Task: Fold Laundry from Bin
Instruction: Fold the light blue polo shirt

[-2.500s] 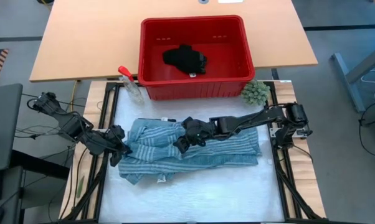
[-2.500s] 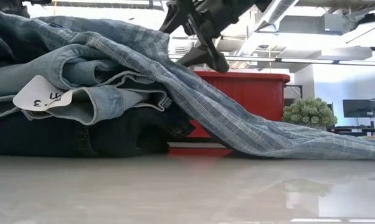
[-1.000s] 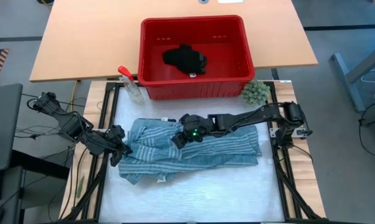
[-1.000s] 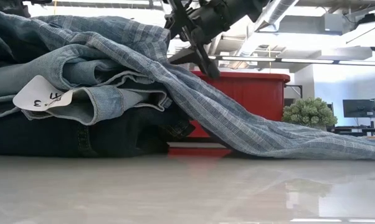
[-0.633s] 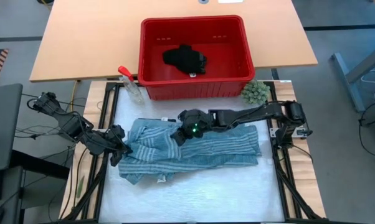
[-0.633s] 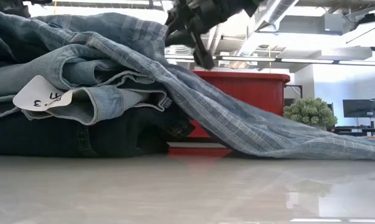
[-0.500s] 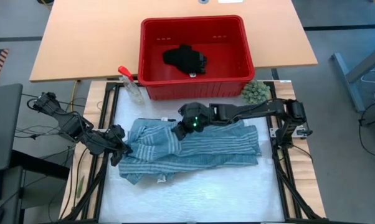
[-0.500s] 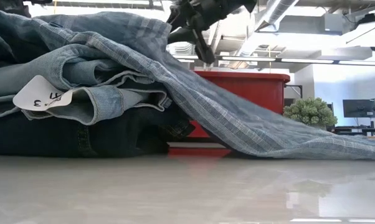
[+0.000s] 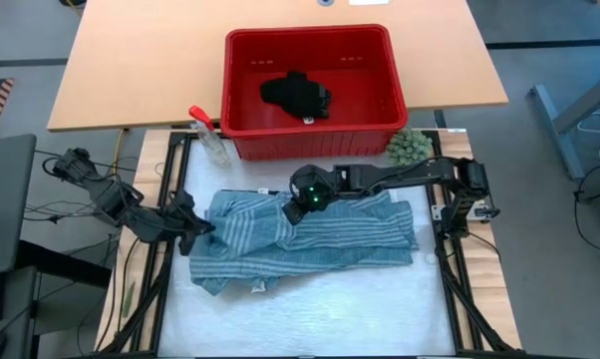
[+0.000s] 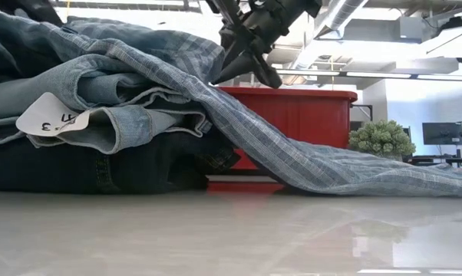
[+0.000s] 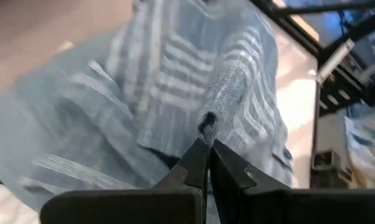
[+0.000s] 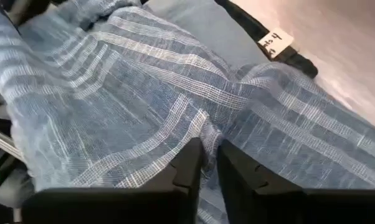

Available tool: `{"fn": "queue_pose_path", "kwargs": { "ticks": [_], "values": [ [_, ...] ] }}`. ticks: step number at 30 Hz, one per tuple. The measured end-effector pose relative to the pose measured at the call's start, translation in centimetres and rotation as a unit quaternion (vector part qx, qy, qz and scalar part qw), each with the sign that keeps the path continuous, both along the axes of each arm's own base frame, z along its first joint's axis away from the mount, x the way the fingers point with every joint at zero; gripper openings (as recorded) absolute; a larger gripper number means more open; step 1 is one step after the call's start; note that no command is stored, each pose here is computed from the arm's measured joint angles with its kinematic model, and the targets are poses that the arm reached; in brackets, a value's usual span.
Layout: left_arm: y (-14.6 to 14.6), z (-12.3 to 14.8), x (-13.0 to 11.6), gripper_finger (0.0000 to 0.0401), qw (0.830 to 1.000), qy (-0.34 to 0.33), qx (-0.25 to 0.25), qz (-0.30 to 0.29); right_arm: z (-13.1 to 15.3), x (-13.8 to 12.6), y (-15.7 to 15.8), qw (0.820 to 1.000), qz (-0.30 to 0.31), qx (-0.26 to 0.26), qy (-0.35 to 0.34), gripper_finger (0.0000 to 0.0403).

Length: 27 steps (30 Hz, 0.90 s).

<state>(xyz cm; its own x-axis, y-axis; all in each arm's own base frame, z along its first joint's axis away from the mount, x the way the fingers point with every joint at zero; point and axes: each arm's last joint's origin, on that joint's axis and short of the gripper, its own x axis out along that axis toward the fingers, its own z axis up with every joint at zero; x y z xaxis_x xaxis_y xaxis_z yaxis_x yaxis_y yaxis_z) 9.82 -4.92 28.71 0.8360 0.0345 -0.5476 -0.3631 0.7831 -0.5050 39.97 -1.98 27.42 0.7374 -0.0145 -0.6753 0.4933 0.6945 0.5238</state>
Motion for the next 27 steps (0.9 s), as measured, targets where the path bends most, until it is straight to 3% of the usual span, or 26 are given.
{"fn": "queue_pose_path", "kwargs": {
  "ticks": [11, 19, 27],
  "values": [
    [1.9, -0.5, 0.3, 0.0, 0.995, 0.028, 0.034, 0.084, 0.0, -0.5, -2.9, 1.0, -0.005, -0.011, 0.01, 0.017],
    [2.9, -1.5, -0.4, 0.0004, 0.987, 0.106, 0.003, 0.117, 1.3, -2.3, -4.8, 1.0, -0.014, -0.008, 0.026, 0.0207],
    [3.0, -2.0, -1.4, 0.0076, 0.982, 0.175, -0.01, 0.066, 5.0, -5.4, -4.2, 0.999, 0.006, -0.032, 0.009, 0.0209]
  ]
}}
